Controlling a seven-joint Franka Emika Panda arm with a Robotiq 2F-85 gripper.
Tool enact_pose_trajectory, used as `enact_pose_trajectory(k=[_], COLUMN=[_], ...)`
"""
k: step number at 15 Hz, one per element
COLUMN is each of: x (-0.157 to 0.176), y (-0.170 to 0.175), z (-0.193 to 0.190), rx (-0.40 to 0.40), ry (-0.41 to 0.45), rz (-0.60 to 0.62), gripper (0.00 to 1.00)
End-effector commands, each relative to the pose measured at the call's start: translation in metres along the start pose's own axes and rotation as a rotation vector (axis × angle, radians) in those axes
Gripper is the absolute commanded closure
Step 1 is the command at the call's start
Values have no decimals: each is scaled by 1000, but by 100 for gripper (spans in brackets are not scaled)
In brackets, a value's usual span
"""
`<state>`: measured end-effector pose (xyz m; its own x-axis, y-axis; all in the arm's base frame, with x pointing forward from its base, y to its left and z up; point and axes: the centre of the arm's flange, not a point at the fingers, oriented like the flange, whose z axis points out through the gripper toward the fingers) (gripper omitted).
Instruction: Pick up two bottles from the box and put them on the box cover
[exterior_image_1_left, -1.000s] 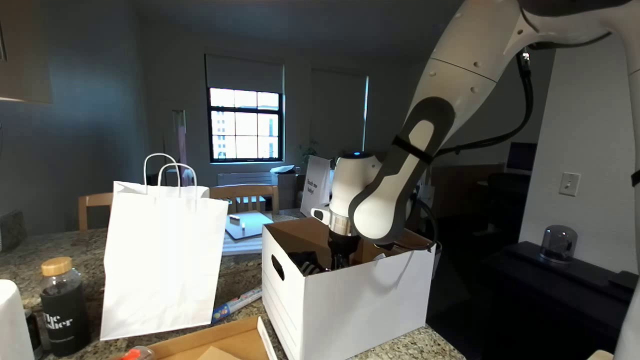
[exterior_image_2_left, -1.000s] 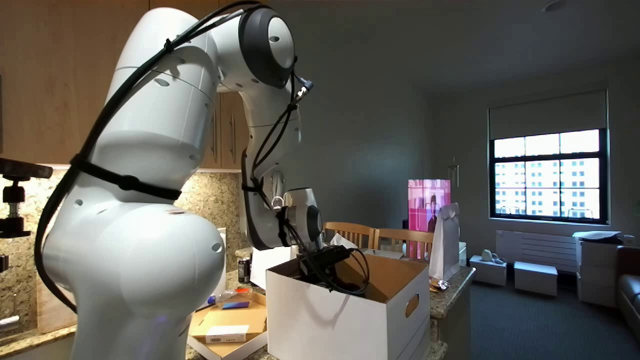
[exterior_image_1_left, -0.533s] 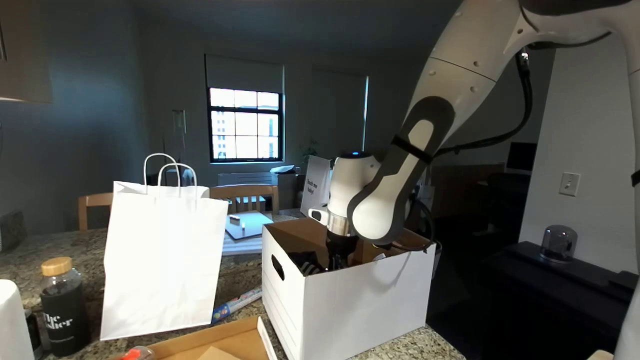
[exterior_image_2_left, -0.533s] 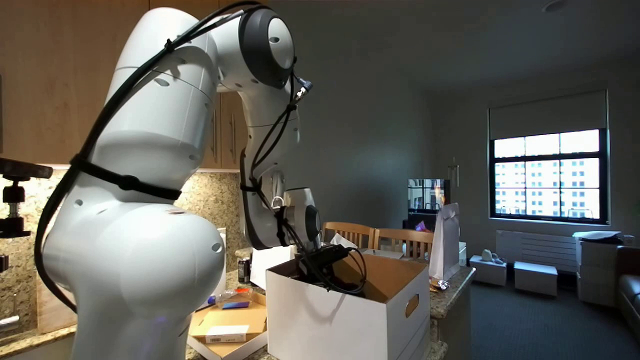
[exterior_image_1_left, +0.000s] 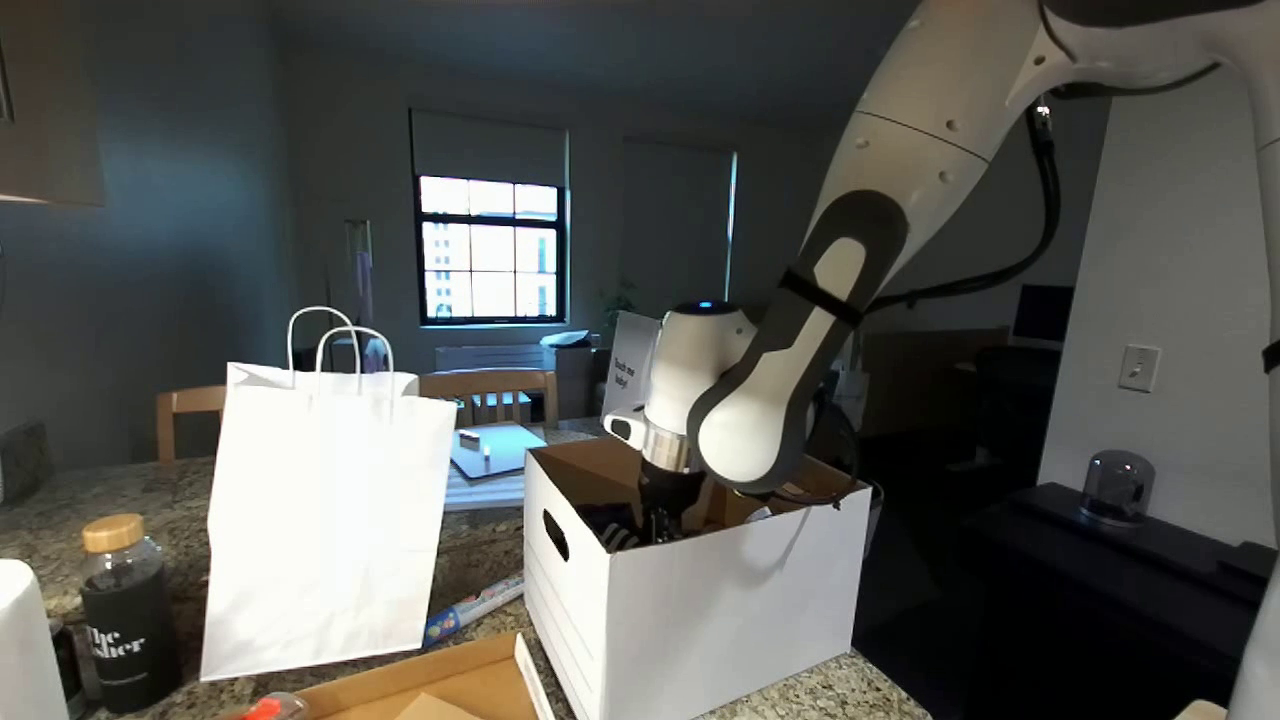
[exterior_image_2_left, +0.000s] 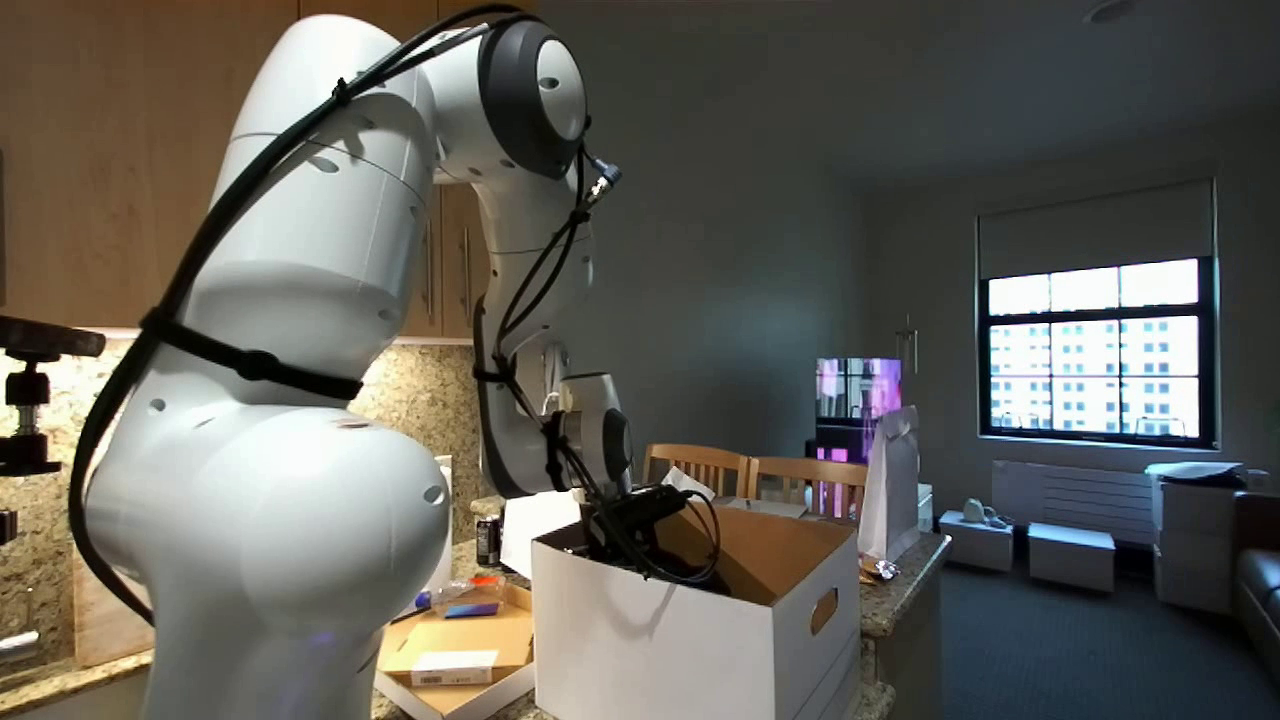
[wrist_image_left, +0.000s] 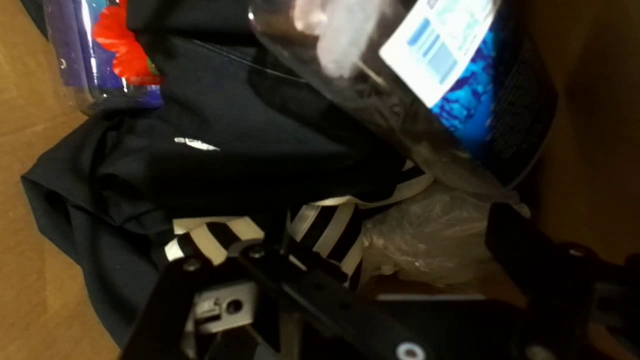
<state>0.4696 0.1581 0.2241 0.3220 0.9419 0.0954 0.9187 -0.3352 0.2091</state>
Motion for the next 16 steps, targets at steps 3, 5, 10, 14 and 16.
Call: enact_pose_trajectory(k=[3, 5, 10, 14, 16], x=[0, -4, -13, -19, -23], y=[-13, -10, -2, 0, 2], z=[-11, -15, -27, -34, -35], rx=[3, 6, -2, -11, -17], ry=[32, 30, 19, 16, 13], rz=[-31, -24, -6, -6, -5], gripper=[0, 0, 0, 0, 0])
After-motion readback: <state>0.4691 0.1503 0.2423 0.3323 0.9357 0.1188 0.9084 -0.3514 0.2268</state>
